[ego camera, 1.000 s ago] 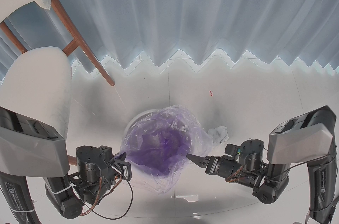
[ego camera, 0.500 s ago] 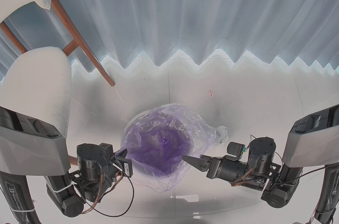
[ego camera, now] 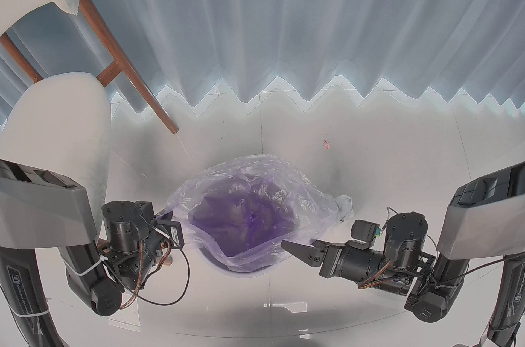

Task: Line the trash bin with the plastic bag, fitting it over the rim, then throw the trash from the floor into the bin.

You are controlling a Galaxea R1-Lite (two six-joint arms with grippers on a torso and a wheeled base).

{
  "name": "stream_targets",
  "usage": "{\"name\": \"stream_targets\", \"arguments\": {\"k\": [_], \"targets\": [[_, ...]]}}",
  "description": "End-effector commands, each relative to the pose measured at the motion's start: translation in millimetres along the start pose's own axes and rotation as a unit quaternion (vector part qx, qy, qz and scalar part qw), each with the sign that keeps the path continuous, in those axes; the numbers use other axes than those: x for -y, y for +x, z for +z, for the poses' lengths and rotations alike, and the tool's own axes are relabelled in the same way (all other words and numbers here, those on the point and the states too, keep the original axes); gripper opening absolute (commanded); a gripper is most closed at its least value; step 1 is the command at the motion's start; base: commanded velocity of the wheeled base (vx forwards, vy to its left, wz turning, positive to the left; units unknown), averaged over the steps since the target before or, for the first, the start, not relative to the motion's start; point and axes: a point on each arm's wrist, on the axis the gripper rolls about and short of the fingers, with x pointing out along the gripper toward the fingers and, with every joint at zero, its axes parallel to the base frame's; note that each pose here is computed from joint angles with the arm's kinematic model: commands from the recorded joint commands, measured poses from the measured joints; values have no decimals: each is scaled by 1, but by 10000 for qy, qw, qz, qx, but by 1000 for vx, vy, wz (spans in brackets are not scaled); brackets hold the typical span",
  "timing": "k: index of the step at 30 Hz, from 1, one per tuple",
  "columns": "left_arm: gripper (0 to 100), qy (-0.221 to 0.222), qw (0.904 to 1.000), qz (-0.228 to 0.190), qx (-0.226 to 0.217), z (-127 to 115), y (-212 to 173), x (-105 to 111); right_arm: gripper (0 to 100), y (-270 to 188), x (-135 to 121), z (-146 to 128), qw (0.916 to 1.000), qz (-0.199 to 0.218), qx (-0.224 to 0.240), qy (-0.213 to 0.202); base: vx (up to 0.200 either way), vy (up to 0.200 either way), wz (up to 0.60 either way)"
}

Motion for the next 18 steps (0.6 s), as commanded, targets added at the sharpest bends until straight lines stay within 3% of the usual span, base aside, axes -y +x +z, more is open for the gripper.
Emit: {"name": "stream_targets", "arguments": {"k": [1, 18], "targets": [[0, -61, 9999, 138, 1, -2, 10, -6, 100, 1, 1, -1, 10000, 31, 22, -16, 0, 0, 0], [0, 46, 9982, 333, -503, -36, 32, -12, 100, 5, 7, -8, 9999, -72, -87, -119, 0, 0, 0]]}}
